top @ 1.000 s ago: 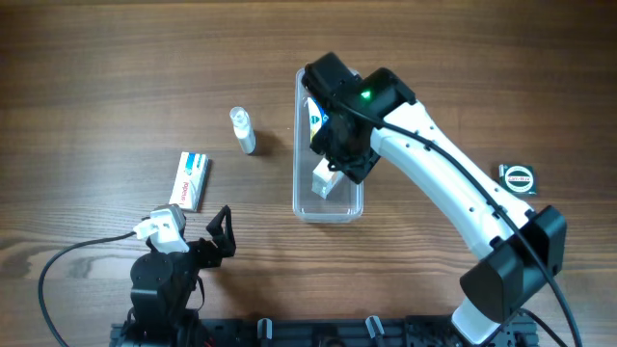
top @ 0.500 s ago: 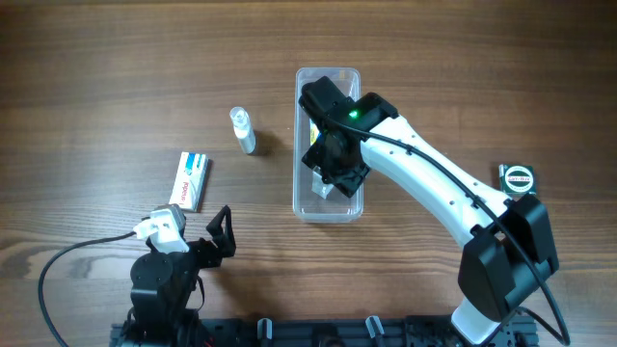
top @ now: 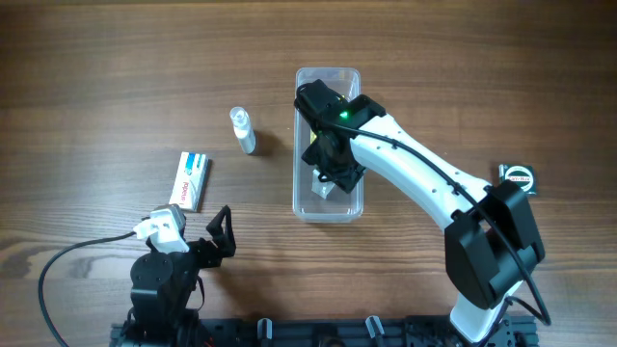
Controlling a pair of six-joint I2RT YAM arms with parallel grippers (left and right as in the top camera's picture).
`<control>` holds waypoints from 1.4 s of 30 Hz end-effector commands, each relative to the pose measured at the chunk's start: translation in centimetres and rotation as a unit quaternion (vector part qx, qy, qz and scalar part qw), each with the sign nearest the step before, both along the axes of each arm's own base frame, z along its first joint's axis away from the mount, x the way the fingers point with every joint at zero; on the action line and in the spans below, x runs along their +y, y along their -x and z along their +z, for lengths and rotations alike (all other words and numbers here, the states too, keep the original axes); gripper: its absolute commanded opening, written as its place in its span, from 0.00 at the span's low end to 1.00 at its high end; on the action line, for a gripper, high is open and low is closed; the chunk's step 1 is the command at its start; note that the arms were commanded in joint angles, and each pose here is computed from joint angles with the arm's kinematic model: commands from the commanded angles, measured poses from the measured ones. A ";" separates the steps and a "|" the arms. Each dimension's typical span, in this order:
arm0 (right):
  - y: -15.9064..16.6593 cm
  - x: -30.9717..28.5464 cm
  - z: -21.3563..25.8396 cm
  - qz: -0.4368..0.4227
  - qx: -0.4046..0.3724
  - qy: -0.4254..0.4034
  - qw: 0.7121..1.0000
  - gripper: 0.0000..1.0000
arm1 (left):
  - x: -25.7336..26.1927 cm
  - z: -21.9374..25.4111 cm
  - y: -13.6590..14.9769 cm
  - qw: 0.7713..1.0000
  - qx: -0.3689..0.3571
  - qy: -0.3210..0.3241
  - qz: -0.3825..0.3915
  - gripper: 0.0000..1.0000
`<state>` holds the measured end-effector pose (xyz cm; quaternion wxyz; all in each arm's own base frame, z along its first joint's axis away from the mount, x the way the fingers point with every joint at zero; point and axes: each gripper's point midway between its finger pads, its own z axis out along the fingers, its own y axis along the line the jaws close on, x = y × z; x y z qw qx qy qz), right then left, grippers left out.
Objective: Pack container
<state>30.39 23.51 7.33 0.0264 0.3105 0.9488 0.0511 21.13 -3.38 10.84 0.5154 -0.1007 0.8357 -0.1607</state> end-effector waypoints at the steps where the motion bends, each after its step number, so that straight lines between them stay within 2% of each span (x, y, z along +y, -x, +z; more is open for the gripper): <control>1: -0.1 -0.6 -0.9 0.002 -0.003 0.026 1.000 0.53 | 0.2 0.1 -0.1 1.000 -0.005 -0.009 0.001 1.00; 4: -0.2 -0.7 -0.9 0.002 -0.006 0.028 1.000 0.43 | 0.2 0.1 -0.1 1.000 -0.005 -0.009 0.001 1.00; 8: -0.4 -0.6 -0.4 0.014 -0.008 0.028 0.999 0.38 | 0.2 0.1 -0.1 1.000 -0.005 -0.009 0.001 1.00; 14: -2.3 -0.1 6.0 0.041 -0.056 0.019 0.997 0.38 | 0.2 0.1 -0.1 1.000 -0.005 -0.009 0.001 1.00; 17: -4.5 0.4 10.1 0.055 -0.108 -0.010 0.993 0.40 | 0.2 0.1 -0.1 1.000 -0.005 -0.009 0.001 1.00; 23: -9.2 -0.7 12.1 -0.016 -0.173 -0.047 0.984 0.40 | 0.2 0.1 -0.1 1.000 -0.005 -0.009 0.001 1.00; 26: -10.3 0.1 12.0 -0.055 -0.184 -0.070 0.979 0.40 | 0.2 0.1 -0.1 1.000 -0.005 -0.009 0.001 1.00; 34: -11.5 1.1 7.6 -0.163 -0.141 -0.082 0.973 0.40 | 0.2 0.1 -0.1 1.000 -0.005 -0.009 0.001 1.00; 38: -12.5 1.3 6.7 -0.226 -0.142 -0.093 0.959 0.40 | 0.2 0.1 -0.1 1.000 -0.005 -0.009 0.001 1.00; 42: -13.7 0.8 6.9 -0.229 -0.173 -0.082 0.954 0.43 | 0.2 0.1 -0.1 1.000 -0.005 -0.009 0.001 1.00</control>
